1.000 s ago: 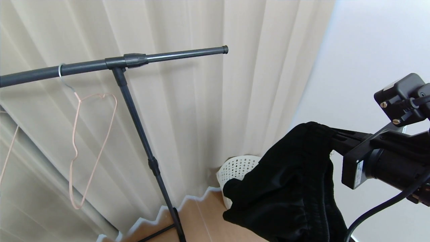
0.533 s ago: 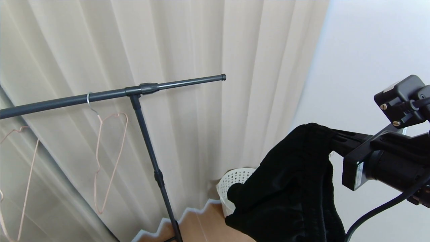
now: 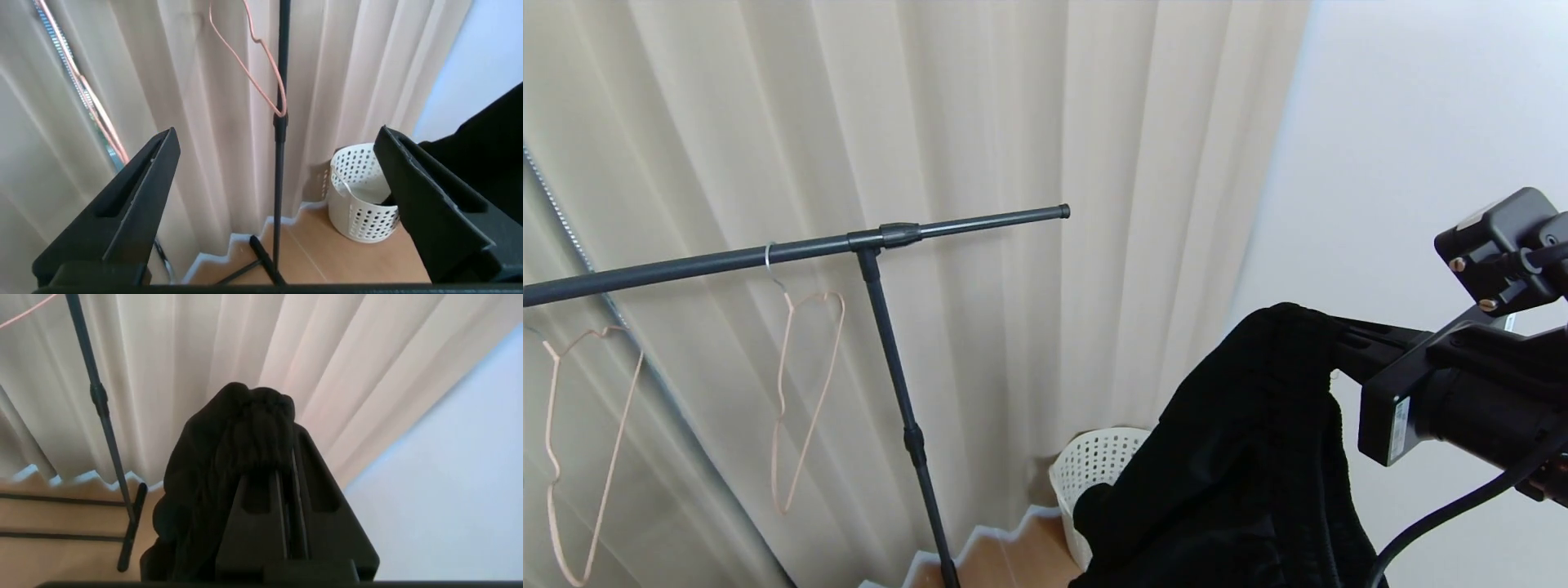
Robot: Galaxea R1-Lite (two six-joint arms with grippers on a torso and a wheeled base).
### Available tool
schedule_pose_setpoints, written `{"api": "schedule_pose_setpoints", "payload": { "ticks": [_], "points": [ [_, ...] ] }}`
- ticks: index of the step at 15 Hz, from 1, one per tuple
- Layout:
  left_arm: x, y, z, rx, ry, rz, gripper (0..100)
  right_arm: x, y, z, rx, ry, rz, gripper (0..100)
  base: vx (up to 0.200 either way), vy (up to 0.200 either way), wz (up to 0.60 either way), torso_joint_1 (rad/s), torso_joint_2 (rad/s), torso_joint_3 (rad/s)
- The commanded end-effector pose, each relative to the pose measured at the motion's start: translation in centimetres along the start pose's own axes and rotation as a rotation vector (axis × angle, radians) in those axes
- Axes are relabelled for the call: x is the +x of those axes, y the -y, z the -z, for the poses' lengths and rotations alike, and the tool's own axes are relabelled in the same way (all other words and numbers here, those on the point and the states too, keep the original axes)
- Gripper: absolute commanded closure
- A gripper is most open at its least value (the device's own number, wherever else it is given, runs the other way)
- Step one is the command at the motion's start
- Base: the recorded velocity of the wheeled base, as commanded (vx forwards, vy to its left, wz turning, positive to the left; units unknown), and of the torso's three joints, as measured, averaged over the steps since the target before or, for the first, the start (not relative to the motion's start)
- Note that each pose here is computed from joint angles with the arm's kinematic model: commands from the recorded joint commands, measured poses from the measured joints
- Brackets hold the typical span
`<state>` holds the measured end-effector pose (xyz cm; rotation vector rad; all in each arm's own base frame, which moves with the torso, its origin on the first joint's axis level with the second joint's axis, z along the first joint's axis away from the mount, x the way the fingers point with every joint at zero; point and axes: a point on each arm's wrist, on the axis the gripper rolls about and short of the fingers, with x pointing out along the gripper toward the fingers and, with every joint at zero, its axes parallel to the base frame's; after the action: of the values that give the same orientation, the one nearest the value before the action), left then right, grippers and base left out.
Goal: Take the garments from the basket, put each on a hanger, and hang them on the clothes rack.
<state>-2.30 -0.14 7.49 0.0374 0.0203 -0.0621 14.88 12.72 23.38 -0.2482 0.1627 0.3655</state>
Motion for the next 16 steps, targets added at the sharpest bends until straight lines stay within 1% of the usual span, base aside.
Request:
{"api": "schedule_pose_setpoints", "payload": {
  "ticks": [1,9,11,16],
  "points": [
    [0.00,0.00,0.00,0.000,0.000,0.000,0,0.10,0.13,0.04,0.001,-0.003,0.008,100,0.000,0.000,0.60,0.002,0.00,0.007],
    [0.02,0.01,0.04,0.006,-0.002,-0.002,0,0.42,0.23,0.41,-0.001,-0.021,0.017,100,0.000,0.000,0.60,0.006,0.00,0.005],
    [0.02,0.01,0.04,0.003,-0.002,0.000,0,0.38,0.25,0.39,-0.002,-0.019,0.018,100,0.000,0.000,0.00,0.000,0.00,0.000],
    [0.02,0.01,0.04,0.002,-0.002,-0.002,0,0.40,0.44,0.40,0.000,-0.020,0.027,100,0.000,0.200,0.00,0.004,0.01,0.002]
  ]
}}
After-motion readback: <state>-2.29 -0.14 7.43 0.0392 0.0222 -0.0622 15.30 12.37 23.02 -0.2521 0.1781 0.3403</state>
